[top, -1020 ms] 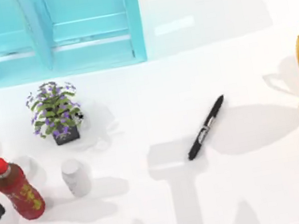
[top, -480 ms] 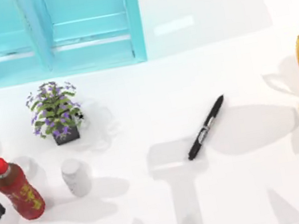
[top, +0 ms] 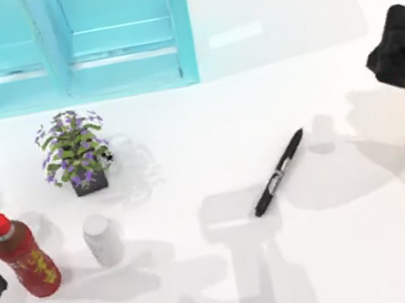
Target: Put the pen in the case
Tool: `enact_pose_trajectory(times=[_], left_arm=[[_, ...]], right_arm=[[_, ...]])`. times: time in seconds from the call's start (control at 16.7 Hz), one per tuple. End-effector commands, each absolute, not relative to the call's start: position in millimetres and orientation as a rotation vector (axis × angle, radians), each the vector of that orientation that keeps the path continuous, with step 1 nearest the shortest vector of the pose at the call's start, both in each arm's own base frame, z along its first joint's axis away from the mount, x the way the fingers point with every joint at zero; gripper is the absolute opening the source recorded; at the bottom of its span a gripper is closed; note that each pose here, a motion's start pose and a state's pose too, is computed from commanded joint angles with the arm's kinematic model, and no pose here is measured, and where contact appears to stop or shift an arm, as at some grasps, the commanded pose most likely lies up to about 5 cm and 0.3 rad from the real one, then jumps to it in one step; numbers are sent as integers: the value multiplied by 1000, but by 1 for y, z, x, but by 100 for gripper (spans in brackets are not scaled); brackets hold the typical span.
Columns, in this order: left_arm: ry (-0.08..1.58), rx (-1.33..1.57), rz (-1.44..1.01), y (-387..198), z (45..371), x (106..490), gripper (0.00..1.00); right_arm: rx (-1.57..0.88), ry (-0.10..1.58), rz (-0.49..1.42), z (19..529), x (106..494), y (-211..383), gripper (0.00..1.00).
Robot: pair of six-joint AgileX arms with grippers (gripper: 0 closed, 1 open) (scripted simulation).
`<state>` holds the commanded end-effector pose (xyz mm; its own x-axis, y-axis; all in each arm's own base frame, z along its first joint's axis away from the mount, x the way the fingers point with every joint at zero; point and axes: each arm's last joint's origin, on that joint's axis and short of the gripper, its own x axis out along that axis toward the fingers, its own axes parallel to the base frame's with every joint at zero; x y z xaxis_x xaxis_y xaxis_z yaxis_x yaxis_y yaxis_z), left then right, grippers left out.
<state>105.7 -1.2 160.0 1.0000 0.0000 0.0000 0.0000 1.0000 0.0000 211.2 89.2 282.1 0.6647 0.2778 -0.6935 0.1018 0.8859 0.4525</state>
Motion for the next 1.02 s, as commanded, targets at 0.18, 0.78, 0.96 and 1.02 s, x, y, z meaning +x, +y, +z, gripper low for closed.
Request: enact_pose_trajectory(times=[0.18,0.78,0.96,1.02], left_arm=[[0,0,0,-1,160,106,100],[0,0,0,-1,160,106,100],[0,0,0,-1,160,106,100],[0,0,0,-1,160,106,100]], right_arm=[[520,1101,-23,271,263,133,100],[554,1475,-407,189,364,216,100],[555,1483,-420,186,366,217,100],[555,1483,-420,186,366,217,100]])
